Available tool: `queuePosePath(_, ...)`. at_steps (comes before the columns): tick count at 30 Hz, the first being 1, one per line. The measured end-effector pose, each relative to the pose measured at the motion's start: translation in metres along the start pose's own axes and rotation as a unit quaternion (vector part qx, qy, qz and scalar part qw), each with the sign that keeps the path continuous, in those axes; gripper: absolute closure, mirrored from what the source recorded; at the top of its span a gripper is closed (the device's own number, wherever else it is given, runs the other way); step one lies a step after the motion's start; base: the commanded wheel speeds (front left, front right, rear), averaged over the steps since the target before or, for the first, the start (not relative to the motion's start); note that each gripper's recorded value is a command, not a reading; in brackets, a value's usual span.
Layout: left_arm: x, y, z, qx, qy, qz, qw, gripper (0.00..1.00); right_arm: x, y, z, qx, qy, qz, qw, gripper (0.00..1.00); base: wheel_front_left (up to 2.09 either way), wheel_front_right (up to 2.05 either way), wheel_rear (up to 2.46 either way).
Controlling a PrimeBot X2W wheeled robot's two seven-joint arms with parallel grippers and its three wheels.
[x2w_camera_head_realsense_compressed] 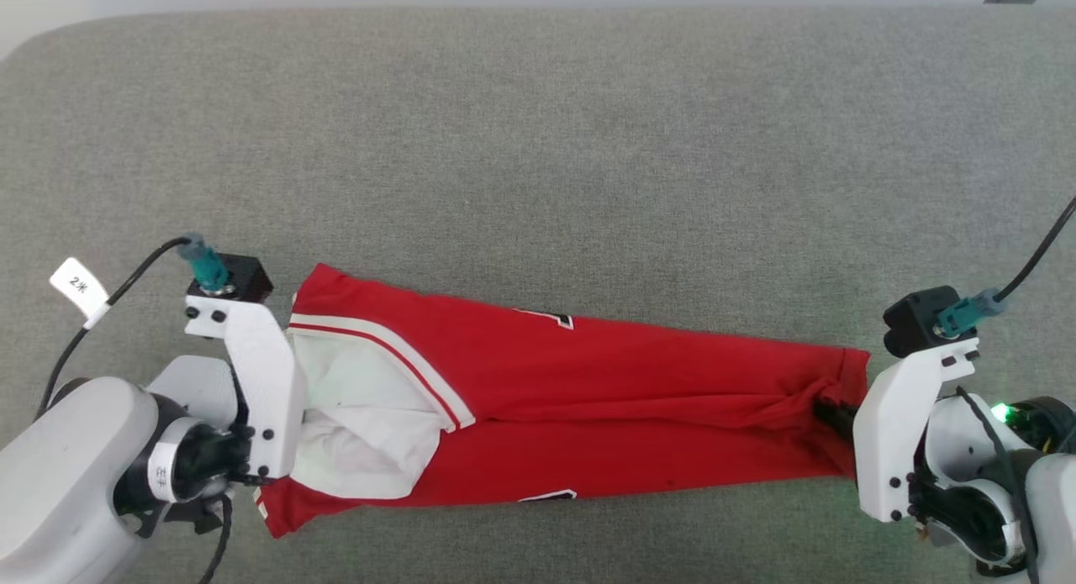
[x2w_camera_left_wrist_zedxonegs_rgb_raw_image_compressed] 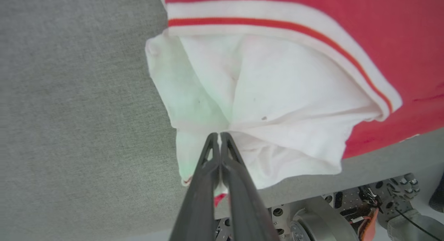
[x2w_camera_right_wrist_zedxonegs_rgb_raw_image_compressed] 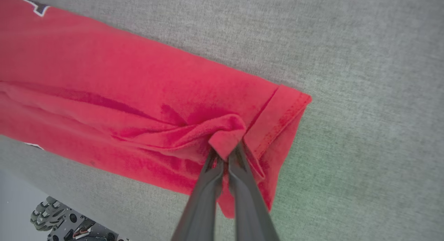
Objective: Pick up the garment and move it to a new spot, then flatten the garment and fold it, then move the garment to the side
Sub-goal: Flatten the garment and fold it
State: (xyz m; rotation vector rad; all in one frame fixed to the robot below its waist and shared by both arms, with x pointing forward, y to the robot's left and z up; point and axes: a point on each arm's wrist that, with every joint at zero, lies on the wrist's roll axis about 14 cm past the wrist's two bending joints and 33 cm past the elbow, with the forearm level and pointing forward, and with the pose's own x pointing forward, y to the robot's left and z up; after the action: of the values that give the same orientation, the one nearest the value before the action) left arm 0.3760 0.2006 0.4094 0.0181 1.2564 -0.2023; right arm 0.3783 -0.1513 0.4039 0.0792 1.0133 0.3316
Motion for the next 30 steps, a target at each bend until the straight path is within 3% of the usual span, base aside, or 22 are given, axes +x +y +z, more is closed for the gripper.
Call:
queuePosePath(1, -0.001, 0.001, 0.003, 0.0, -0.009, -0.001, 1.0, 0.0, 0.0, 0.0, 0.0, -0.001, -0.001, 0.0, 1.0, 0.0, 0.0, 0.0, 0.0)
queuePosePath(12, -0.032, -0.001, 0.032, 0.006, -0.152, -0.021, 0.988, 0.0, -0.019, -0.01, 0.01, 0.008, -0.041, -0.014, 0.999, 0.0, 0.0, 0.0, 0.0)
queuePosePath(23, -0.066, 0.017, 0.059, 0.004, -0.353, -0.004, 0.935, 0.0, -0.022, -0.028, 0.01, 0.042, -0.032, -0.035, 0.998, 0.0, 0.0, 0.0, 0.0)
queuePosePath(30, -0.075, 0.041, 0.049, -0.033, -0.432, 0.026, 0.901, 0.0, -0.003, -0.027, -0.003, 0.057, 0.009, -0.024, 0.998, 0.0, 0.0, 0.0, 0.0)
